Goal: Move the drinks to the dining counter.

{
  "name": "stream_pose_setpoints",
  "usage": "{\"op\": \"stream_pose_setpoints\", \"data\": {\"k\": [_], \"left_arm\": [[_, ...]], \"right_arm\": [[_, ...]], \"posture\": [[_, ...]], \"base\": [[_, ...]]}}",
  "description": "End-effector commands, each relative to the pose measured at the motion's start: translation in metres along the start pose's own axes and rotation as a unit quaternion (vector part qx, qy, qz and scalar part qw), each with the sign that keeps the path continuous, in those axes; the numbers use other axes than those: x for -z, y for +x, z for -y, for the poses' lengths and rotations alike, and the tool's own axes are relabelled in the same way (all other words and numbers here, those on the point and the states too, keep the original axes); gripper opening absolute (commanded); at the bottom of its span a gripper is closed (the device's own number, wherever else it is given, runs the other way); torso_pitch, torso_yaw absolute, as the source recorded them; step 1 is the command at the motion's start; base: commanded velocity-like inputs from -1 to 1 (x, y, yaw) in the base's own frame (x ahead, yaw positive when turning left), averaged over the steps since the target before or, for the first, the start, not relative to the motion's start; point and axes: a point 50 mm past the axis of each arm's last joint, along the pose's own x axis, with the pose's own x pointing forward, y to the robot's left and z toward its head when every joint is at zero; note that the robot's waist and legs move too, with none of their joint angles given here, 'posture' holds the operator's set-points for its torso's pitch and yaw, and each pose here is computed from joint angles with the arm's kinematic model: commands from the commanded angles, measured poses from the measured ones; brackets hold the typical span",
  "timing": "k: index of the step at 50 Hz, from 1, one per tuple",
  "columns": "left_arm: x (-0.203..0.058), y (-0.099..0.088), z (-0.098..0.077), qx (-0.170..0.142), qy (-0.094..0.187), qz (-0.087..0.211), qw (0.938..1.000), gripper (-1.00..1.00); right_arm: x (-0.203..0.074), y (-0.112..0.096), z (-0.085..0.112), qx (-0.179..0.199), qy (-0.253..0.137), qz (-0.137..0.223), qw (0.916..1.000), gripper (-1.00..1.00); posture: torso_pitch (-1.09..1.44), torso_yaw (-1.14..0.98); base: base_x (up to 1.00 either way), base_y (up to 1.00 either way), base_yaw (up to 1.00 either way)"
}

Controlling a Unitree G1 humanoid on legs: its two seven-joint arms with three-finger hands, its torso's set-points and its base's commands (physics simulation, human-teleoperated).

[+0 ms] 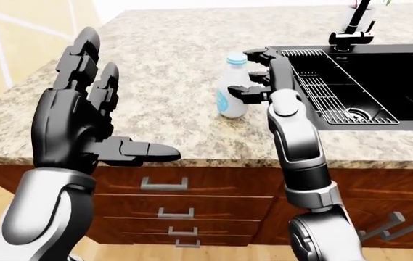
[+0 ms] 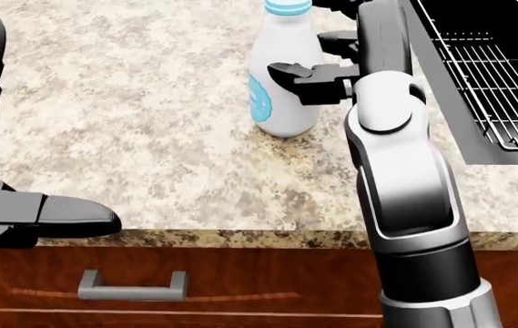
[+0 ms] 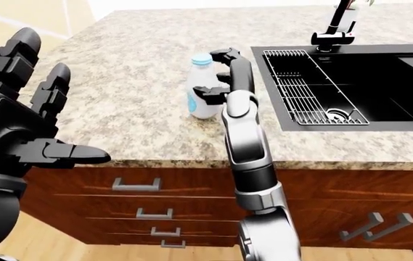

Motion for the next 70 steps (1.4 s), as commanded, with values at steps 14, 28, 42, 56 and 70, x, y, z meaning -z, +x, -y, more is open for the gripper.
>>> {"op": "stream_pose_setpoints", "data": {"k": [14, 28, 42, 56, 70], "left_arm": [[-0.010, -0.001, 0.001, -0.001, 0.003, 0.032, 0.9995, 1.00], [-0.016, 0.001, 0.005, 0.003, 0.004, 0.037, 0.9993, 1.00], [-0.017, 0.001, 0.009, 0.006, 0.008, 0.038, 0.9992, 1.00], [-0.011, 0.004, 0.011, 0.007, 0.011, 0.032, 0.9994, 1.00], [-0.003, 0.006, 0.015, 0.010, 0.013, 0.026, 0.9995, 1.00]], "right_arm": [[-0.014, -0.005, 0.012, 0.017, 0.004, 0.031, 0.9994, 0.56], [-0.020, -0.032, 0.045, 0.040, 0.000, 0.047, 0.9981, 1.00], [-0.027, -0.069, 0.066, 0.039, 0.018, 0.078, 0.9960, 1.00], [-0.034, -0.096, 0.078, 0.003, 0.052, 0.104, 0.9932, 1.00], [-0.021, -0.097, 0.078, -0.015, 0.067, 0.104, 0.9921, 1.00]], "posture": [[0.00, 0.00], [0.00, 0.00], [0.00, 0.00], [0.00, 0.00], [0.00, 0.00]], "base": [[0.00, 0.00, 0.00], [0.00, 0.00, 0.00], [-0.47, 0.00, 0.00], [-0.73, -0.03, 0.00], [-0.01, -0.10, -0.78]]}}
